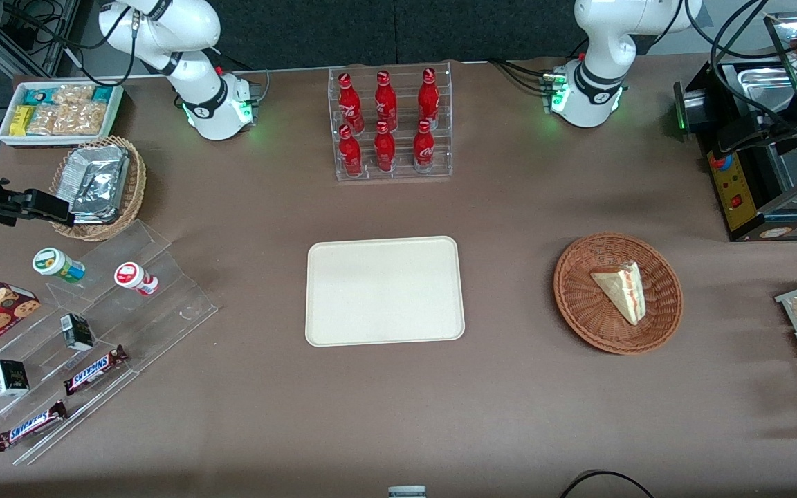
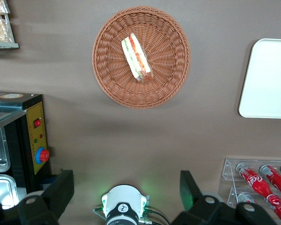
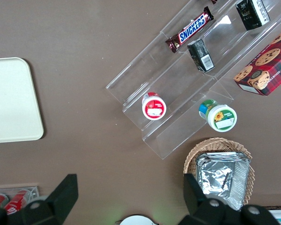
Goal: Place sandwich from basket to tray
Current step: 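Move the left gripper down over the wrapped sandwich in the wicker basket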
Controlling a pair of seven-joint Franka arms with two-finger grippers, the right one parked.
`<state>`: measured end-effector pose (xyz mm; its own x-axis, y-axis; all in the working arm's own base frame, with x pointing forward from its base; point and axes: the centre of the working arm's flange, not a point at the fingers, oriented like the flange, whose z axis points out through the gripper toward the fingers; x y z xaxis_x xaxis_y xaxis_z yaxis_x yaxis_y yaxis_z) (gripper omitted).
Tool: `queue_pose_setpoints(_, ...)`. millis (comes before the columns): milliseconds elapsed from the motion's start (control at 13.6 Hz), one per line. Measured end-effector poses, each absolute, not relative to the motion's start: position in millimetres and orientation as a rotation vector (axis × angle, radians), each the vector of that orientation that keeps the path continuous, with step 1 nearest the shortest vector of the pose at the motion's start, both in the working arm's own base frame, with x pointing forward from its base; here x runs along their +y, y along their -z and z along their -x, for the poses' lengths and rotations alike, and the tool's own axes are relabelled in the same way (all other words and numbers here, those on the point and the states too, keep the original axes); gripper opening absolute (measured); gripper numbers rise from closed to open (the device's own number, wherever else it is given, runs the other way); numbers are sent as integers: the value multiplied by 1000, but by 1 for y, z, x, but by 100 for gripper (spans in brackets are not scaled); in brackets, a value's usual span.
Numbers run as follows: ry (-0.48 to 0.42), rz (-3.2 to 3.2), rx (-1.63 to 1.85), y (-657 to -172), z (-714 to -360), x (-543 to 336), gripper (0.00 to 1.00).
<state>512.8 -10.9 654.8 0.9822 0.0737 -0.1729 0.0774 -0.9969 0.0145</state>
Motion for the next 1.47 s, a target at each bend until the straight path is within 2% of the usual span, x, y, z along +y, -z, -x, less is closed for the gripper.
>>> queue_pose_setpoints(367, 282, -3126, 109, -632, -520, -16, 100)
queue_pose_setpoints(661, 254, -3151, 267, -540, -541, -9, 100)
queue_pose_setpoints(807, 209, -3139, 428, -492, -543, -2, 100)
queue_pose_setpoints(1101, 57, -3050, 843, -406, -533, 1, 100)
queue_pose_setpoints(1468, -26, -3006, 936, -348, -518, -15, 100)
